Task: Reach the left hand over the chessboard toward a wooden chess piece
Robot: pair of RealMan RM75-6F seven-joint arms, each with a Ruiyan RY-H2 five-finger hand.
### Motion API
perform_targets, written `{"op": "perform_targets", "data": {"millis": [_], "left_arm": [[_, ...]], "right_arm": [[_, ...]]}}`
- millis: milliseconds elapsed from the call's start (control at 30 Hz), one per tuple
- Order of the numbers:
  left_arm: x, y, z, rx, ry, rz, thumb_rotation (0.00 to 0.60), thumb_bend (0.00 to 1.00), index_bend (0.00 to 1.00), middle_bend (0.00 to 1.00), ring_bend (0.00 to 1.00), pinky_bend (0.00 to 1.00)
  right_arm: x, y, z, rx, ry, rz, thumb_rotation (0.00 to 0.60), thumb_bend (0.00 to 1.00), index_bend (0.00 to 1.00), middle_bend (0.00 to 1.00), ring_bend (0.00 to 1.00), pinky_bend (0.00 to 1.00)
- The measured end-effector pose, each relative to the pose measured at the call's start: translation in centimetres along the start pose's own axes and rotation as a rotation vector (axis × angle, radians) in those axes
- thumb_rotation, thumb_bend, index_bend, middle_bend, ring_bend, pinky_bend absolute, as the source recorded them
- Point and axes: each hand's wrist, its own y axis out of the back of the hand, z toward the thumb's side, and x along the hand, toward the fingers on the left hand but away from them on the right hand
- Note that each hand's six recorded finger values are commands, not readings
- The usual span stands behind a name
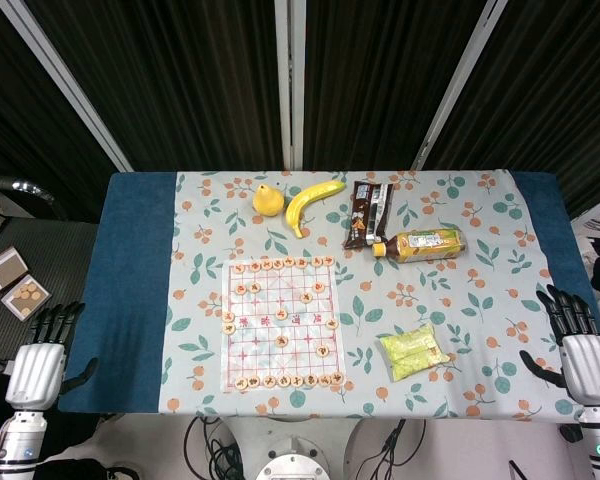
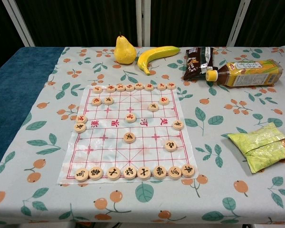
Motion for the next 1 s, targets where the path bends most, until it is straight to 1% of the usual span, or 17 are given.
{"op": "perform_targets", "data": {"millis": [300, 533, 633, 733, 867, 1000], "left_arm": [[-0.3, 0.2, 0.4, -0.001, -0.016, 0.003, 0.6, 0.26, 0.05, 0.05, 0.0, 0.0], [0.8, 0.1, 2.1, 0.006, -0.09, -0.005, 0.6, 0.26, 0.06, 0.05, 0.0, 0.0], [1.6, -0.4, 3.4, 0.013, -0.144, -0.024, 0.6, 0.26, 0.07, 0.05, 0.0, 0.0], [2.7, -1.2, 5.3, 0.016, -0.214, -0.048, 0.6, 0.26, 0.09, 0.05, 0.0, 0.0], [4.3, -2.4, 8.4, 0.015, -0.321, -0.078, 0.6, 0.26, 0.12, 0.06, 0.0, 0.0], [5.5, -3.8, 10.8, 0.023, -0.402, -0.106, 0.6, 0.26, 0.13, 0.06, 0.0, 0.0]], "right_arm": [[0.4, 0.3, -0.1, -0.004, 0.002, -0.012, 0.6, 0.14, 0.0, 0.0, 0.0, 0.0], [0.2, 0.8, -0.2, -0.004, -0.003, -0.025, 0.6, 0.14, 0.0, 0.0, 0.0, 0.0], [0.0, 1.0, -0.1, -0.003, -0.003, -0.028, 0.6, 0.14, 0.0, 0.0, 0.0, 0.0], [-0.1, 1.2, -0.1, -0.007, -0.003, -0.034, 0.6, 0.14, 0.0, 0.0, 0.0, 0.0], [-0.2, 1.7, 0.0, -0.018, -0.003, -0.045, 0.6, 0.14, 0.0, 0.0, 0.0, 0.0], [-0.2, 2.1, -0.1, -0.033, -0.003, -0.054, 0.6, 0.14, 0.0, 0.0, 0.0, 0.0]]}}
